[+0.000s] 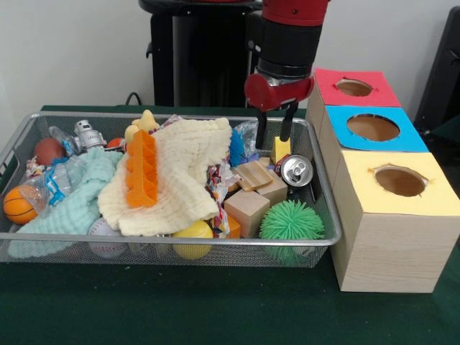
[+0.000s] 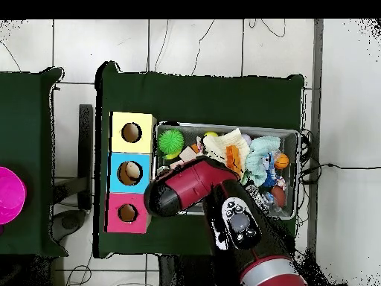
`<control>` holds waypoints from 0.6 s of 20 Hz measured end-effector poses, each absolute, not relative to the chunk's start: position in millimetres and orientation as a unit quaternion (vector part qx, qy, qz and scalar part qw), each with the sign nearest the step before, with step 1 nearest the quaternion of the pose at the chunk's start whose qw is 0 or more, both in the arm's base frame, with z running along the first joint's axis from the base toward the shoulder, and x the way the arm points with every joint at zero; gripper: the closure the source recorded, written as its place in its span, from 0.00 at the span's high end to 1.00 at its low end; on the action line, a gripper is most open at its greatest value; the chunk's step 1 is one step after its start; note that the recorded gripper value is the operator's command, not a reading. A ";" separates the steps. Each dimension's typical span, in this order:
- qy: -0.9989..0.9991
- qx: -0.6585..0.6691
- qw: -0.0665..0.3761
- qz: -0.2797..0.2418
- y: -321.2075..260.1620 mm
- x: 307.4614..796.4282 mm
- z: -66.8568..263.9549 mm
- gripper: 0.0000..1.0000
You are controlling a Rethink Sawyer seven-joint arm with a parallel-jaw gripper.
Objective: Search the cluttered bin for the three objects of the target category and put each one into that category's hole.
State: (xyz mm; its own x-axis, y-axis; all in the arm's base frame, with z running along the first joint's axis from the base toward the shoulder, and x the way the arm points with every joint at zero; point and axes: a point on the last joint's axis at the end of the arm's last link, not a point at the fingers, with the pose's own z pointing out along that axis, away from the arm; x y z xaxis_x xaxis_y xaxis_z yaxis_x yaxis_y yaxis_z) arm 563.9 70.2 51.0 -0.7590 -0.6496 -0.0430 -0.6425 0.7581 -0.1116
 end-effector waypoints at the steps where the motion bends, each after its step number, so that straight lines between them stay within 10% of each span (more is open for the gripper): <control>1: 0.937 -0.343 0.041 -0.044 68.2 564.3 50.5 1.00; 12: 0.941 -0.332 0.045 -0.047 55.9 571.0 51.8 1.00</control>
State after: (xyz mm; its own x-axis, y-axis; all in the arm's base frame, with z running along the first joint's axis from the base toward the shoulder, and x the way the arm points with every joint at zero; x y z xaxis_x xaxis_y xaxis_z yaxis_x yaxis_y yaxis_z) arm 571.0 55.9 51.8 -0.7755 -0.6291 -0.0535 -0.6206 0.7751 -0.1185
